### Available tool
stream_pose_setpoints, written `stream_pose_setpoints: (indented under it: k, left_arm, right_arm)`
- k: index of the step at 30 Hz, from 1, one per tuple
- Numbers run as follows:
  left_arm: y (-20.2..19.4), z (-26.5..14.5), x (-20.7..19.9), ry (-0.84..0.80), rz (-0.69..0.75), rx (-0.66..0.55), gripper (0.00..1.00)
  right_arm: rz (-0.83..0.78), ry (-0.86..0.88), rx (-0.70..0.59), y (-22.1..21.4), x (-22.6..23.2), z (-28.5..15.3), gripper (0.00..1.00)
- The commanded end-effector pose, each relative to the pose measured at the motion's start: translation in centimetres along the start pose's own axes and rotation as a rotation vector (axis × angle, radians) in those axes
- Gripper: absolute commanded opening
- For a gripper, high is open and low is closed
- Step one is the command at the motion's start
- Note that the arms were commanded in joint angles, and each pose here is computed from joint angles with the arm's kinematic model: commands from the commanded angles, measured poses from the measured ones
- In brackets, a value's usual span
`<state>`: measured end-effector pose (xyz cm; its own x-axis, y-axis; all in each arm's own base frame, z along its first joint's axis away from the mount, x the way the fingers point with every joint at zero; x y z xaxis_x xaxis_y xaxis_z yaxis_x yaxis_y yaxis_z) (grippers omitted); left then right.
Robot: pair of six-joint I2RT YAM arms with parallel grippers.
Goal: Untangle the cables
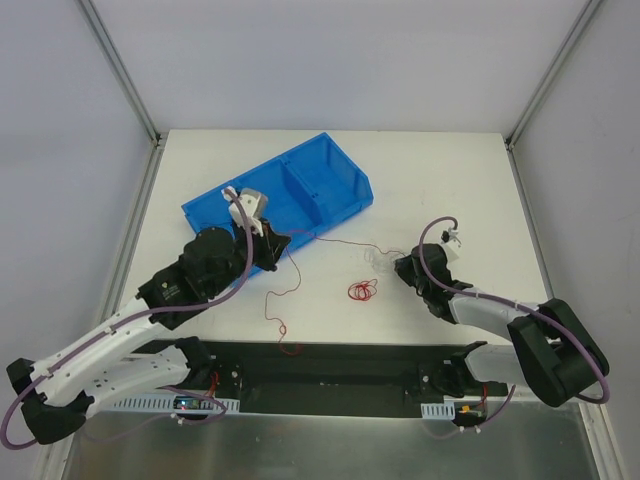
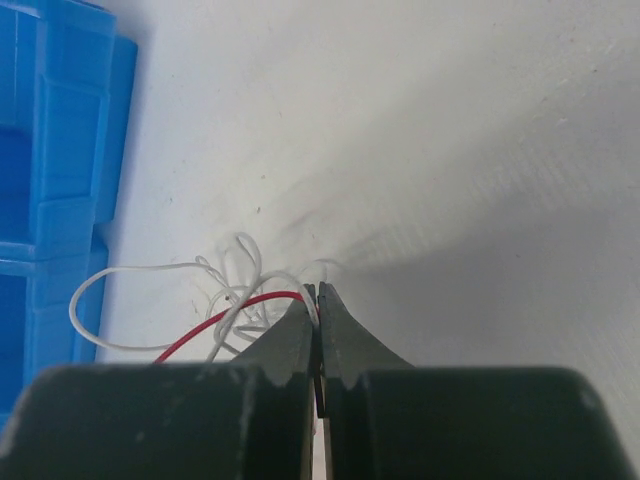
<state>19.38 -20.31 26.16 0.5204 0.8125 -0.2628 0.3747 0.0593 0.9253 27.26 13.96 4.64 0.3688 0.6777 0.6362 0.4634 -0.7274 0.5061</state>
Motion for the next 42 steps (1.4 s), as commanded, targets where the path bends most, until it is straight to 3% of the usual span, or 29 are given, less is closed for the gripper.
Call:
stream_pose_setpoints:
  k: [1, 5, 13, 17, 21, 22, 26, 29, 33, 36, 38, 42]
  left_arm:
    - [7.9, -1.8, -2.0, -0.050, 0.059, -0.170, 0.00]
    - [13.0, -3.0, -3.7, -0.098, 0.105, -0.263, 0.00]
    - [21.0, -2.3, -4.9, -0.044, 0.223, -0.378, 0.00]
    - [22.4, -1.4, -6.3, -0.106, 0.207, -0.380, 0.00]
    - [17.5, 1.5, -6.7, -0.167, 0.175, -0.238, 0.00]
    - [15.9, 2.3, -6.5, -0.174, 0.158, -0.195, 0.04]
    - [6.9, 5.9, -5.1, -0.217, 0.026, 0.065, 0.58]
    - [0.6, 8.2, -3.9, -0.183, -0.066, 0.249, 0.74]
    - [-5.2, 11.0, -3.9, -0.147, -0.205, 0.443, 0.79]
    - [-8.1, 13.1, -2.3, 0.048, -0.363, 0.490, 0.90]
    - [-9.7, 14.3, -1.7, 0.113, -0.385, 0.524, 0.93]
    - [-12.0, 16.6, -1.9, 0.126, -0.374, 0.593, 0.88]
  right_arm:
    - [0.050, -0.026, -0.056, 1.3, 0.1, 0.1, 0.00]
    - [0.050, -0.016, -0.055, 1.3, 0.2, 0.0, 0.01]
    - [0.041, 0.037, -0.060, 1.4, 0.7, -0.3, 0.01]
    - [0.008, 0.073, -0.033, 1.1, 1.6, -0.2, 0.05]
    - [-0.083, 0.148, 0.052, 0.1, 3.5, -0.1, 0.09]
    - [-0.100, 0.174, 0.065, -0.1, 4.0, -0.2, 0.10]
    - [-0.150, 0.255, 0.110, -0.9, 5.4, -0.5, 0.13]
    - [-0.170, 0.290, 0.132, -1.3, 6.0, -0.6, 0.16]
    - [-0.177, 0.310, 0.139, -1.4, 6.4, -0.6, 0.21]
    - [-0.180, 0.318, 0.141, -1.4, 6.5, -0.7, 0.25]
    - [-0.183, 0.326, 0.141, -1.4, 6.6, -0.8, 0.27]
    - [-0.192, 0.341, 0.132, -1.3, 6.8, -0.9, 0.29]
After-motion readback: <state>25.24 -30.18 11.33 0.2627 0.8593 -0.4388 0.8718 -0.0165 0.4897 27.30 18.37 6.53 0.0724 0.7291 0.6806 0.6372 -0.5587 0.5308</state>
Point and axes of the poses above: each gripper's point midway between its finger pads, its own z axis out along the fingers, its own x axis along the line the jaws close on, y = z × x, the point moved 2 cm from there along -z, back along the fingers, and after that the axes turned 2 degrees about z, right-handed, at the moved point
